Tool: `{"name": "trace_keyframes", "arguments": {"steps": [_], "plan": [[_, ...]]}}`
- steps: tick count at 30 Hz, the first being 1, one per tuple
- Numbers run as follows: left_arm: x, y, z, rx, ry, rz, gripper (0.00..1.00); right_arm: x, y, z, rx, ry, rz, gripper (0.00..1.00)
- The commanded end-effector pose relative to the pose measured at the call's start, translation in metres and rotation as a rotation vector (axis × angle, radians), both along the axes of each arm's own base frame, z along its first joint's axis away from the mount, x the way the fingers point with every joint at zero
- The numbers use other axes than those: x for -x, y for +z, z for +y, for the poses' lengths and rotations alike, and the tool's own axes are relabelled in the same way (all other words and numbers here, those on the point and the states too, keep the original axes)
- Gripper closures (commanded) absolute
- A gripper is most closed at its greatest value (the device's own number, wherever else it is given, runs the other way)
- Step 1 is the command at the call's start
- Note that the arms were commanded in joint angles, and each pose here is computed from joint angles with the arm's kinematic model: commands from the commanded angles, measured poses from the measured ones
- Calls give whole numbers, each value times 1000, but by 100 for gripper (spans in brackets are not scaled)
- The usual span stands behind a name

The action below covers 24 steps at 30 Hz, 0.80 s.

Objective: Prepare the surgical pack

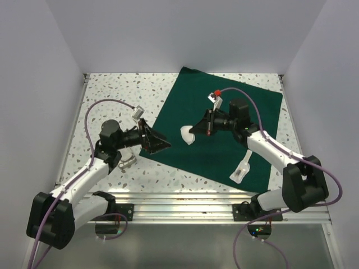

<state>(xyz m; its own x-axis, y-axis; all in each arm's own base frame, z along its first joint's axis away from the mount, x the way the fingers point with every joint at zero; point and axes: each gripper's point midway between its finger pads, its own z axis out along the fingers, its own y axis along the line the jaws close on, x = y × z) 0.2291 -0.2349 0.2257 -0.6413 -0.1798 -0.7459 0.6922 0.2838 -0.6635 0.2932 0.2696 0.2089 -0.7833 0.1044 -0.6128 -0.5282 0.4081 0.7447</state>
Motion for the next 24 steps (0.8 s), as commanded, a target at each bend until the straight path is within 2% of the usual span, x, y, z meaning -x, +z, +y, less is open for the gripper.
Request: {"name": "trace_keyframes", "arguments": {"steps": [1, 3, 13, 24], "plan": [[23, 22, -13, 37, -83, -178, 11, 41, 17, 8, -81, 138, 54, 100], [28, 24, -22, 21, -94, -194, 10, 59, 27, 14, -102, 191, 50, 100], [37, 23, -43, 22, -120, -197, 10, 96, 71, 15, -209, 271, 43, 100], [50, 44, -61, 142, -196, -215, 13, 117, 76, 26, -218, 334, 40, 100]]}}
